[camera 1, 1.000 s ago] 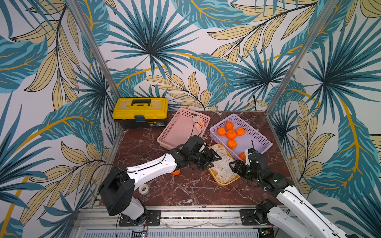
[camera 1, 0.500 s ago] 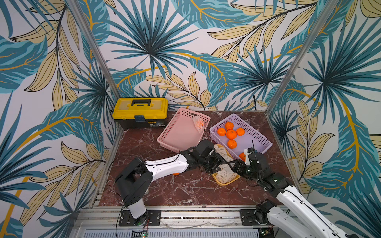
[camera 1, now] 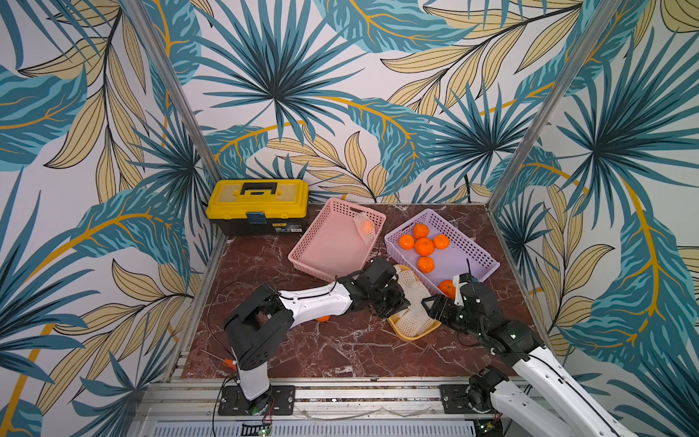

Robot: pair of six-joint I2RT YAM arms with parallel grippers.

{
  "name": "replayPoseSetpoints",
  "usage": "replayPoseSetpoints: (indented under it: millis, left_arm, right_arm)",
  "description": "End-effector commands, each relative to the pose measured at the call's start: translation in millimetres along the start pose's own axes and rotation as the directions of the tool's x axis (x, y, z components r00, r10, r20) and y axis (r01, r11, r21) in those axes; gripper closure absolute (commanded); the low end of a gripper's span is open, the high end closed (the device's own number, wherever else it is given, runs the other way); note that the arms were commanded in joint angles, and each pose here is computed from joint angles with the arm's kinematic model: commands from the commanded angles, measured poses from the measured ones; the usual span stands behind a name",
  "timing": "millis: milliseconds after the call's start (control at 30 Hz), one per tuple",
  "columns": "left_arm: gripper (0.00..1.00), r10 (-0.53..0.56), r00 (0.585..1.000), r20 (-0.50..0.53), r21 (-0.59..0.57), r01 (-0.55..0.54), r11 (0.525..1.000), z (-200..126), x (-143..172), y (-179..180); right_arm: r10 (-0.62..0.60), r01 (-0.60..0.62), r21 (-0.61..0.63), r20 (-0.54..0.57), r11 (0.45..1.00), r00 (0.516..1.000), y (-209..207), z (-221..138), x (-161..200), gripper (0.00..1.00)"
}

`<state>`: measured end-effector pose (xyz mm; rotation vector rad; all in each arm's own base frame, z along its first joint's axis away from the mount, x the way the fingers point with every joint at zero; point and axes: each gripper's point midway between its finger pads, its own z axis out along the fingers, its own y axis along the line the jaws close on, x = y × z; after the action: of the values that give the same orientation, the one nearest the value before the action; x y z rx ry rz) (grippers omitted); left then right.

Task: Remove foam nets from oranges
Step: Place the foam net into the storage box.

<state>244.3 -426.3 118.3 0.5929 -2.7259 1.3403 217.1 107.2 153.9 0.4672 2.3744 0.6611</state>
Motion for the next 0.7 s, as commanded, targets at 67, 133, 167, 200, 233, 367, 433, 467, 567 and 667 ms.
replayPoseSetpoints:
  millis: [67, 133, 167, 200, 233, 367, 433, 467, 567, 667]
  left_arm:
    - [0.86, 0.057, 0.998, 0.041, -0.081, -0.054, 0.995, 7, -12, 5]
    - [0.85, 0.084, 0.995, 0.048, -0.101, -0.079, 0.992, 7, -14, 3]
    - [0.84, 0.093, 0.994, 0.056, -0.123, -0.086, 0.989, 6, -14, 5]
    - [0.84, 0.098, 0.993, 0.062, -0.133, -0.089, 0.987, 6, -16, 5]
    - [0.84, 0.103, 0.993, 0.061, -0.135, -0.094, 0.986, 6, -15, 5]
    - [0.80, 0.122, 0.991, 0.061, -0.144, -0.113, 0.983, 5, -15, 4]
    - [0.74, 0.153, 0.986, 0.064, -0.166, -0.140, 0.976, 2, -15, 2]
    - [0.70, 0.175, 0.982, 0.065, -0.171, -0.162, 0.972, 0, -13, -1]
    - [0.58, 0.228, 0.971, 0.069, -0.193, -0.211, 0.958, -3, -9, -4]
    - [0.48, 0.250, 0.967, 0.048, -0.197, -0.236, 0.951, -3, -2, -4]
  right_arm:
    - [-0.028, 0.026, 0.039, 0.039, 0.999, 0.999, -4, -24, -7, 0.26]
    - [-0.034, 0.032, 0.035, 0.059, 0.999, 0.998, -3, -31, -11, 0.26]
    - [-0.036, 0.035, 0.029, 0.065, 0.999, 0.997, -1, -34, -12, 0.26]
    - [-0.038, 0.036, 0.024, 0.066, 0.999, 0.997, 0, -34, -13, 0.26]
    - [-0.040, 0.039, 0.020, 0.059, 0.999, 0.997, 1, -33, -12, 0.26]
    - [-0.048, 0.046, 0.029, 0.049, 0.999, 0.998, 2, -31, -13, 0.27]
    - [-0.045, 0.044, 0.010, 0.079, 0.999, 0.996, 6, -32, -18, 0.33]
    - [-0.043, 0.044, -0.001, 0.093, 0.999, 0.995, 9, -31, -22, 0.37]
    - [-0.044, 0.045, 0.000, 0.089, 0.999, 0.995, 16, -25, -30, 0.52]
    - [-0.048, 0.047, 0.012, 0.063, 0.999, 0.997, 21, -16, -34, 0.64]
